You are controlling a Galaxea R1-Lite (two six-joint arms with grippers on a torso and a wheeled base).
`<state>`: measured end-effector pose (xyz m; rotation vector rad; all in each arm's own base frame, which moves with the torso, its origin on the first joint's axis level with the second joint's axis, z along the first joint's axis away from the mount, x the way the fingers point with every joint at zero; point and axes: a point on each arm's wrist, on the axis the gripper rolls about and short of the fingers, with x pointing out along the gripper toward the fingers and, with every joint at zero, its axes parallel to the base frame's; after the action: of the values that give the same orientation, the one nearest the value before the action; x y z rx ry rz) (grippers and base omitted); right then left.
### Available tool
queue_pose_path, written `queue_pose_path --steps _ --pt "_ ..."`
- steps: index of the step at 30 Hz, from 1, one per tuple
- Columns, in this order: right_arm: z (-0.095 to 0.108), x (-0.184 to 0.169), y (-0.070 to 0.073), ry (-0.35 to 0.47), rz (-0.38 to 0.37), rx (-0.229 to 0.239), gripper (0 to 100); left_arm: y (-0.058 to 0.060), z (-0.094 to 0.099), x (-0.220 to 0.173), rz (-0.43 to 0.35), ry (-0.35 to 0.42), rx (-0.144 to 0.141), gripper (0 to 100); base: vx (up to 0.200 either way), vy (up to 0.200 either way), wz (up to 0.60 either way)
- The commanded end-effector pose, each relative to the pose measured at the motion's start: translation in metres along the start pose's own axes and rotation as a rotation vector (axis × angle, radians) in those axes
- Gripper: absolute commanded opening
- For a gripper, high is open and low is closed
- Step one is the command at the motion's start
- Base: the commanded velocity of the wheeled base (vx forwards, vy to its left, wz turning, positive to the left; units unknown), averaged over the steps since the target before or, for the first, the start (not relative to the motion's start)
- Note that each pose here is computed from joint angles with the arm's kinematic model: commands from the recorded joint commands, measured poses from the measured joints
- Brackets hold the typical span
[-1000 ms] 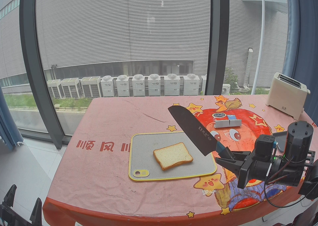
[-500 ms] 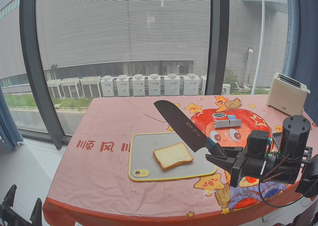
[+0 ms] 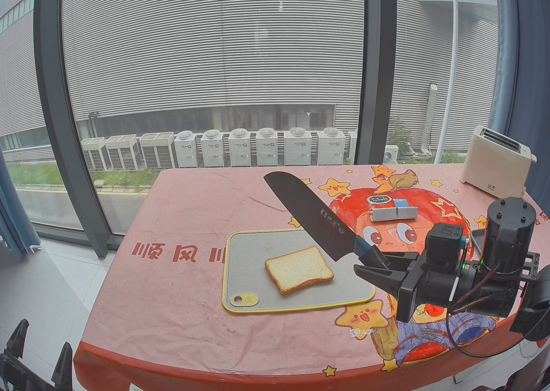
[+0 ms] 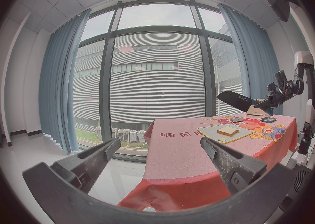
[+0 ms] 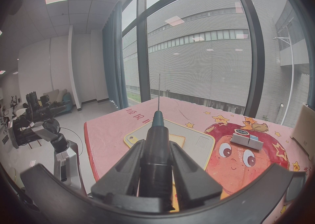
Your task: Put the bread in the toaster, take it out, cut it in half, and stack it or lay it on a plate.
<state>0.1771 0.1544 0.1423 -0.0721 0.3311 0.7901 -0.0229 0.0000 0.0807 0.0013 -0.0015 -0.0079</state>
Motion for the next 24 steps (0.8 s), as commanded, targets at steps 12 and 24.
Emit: queue_pose_path --steps 12,24 --pt "-0.012 0.005 -0.001 0.068 -0.019 0.005 0 0.0 -0.005 0.0 0.0 0.005 0.0 100 0.0 0.0 0.0" --pt "-0.002 0.001 0.016 0.226 -0.069 -0.005 0 0.0 -0.005 0.0 -0.001 0.005 0.002 100 0.0 0.0 0.0"
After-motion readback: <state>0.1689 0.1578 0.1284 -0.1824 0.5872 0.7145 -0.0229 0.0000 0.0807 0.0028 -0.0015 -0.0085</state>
